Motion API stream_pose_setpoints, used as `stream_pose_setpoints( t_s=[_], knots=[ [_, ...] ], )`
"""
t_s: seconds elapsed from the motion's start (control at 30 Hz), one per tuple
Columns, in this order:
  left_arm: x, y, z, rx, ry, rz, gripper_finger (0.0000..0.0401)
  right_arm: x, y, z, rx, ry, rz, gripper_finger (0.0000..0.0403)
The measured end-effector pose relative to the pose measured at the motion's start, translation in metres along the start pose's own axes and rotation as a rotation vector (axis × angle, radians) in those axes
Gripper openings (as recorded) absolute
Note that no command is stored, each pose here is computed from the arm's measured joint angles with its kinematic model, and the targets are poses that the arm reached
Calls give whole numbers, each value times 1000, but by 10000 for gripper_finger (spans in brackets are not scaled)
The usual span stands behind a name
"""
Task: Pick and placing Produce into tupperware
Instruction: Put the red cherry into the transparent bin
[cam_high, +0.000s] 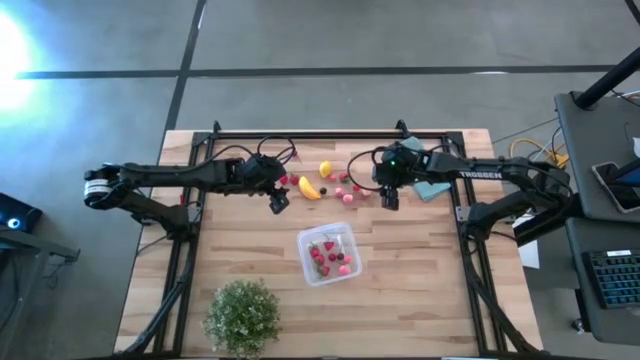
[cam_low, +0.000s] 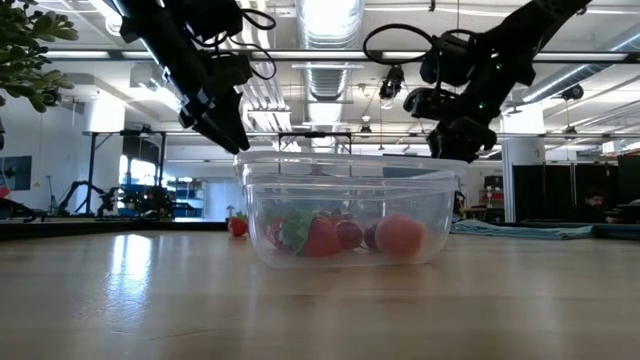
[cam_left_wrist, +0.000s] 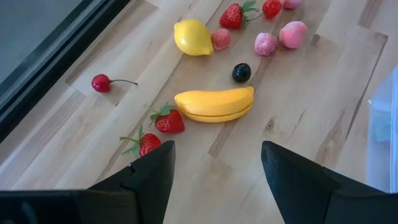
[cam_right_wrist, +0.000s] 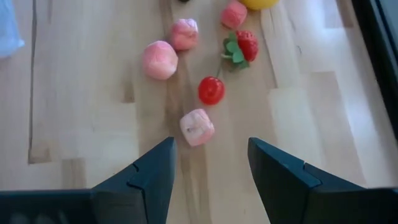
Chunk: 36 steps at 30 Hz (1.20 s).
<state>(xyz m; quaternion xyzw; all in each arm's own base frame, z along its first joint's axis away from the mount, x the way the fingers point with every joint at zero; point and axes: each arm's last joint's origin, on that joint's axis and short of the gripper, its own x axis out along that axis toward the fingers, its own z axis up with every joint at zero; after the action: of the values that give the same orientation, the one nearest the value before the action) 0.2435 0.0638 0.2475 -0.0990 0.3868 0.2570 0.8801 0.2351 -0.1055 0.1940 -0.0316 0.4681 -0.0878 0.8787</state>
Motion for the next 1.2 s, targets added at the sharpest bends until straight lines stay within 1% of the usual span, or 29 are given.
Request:
stream_pose_setpoints(
  t_s=[0.1,0.2,0.33,0.43,0.67,0.77,0.83,1.0,1.1,1.2],
  knots=[
    [0,0,1,-3,-10,-2,224,2,0,-1,38,-27,-9,194],
    [0,-1,2,-6,-23,-5,224,8,2,-7,67,-46,-14,194],
    [0,-1,2,-6,-25,-6,224,12,3,-12,159,-73,-18,194],
    [0,0,2,-5,-20,-4,224,14,5,-17,178,-68,-15,194],
    [0,0,2,-5,-20,-4,224,22,5,-17,225,-173,-35,194],
    [0,0,2,-5,-20,-4,224,30,5,-18,280,-163,-22,194],
    [0,0,2,-6,-20,-4,224,38,8,-19,302,-126,8,194],
    [0,0,1,-23,-17,-3,224,45,10,-8,393,-104,36,194],
    [0,0,1,-33,-17,-4,224,42,9,-2,394,-92,31,194],
    [0,0,1,-32,-17,-5,224,40,8,-2,328,-71,-18,194]
  ],
)
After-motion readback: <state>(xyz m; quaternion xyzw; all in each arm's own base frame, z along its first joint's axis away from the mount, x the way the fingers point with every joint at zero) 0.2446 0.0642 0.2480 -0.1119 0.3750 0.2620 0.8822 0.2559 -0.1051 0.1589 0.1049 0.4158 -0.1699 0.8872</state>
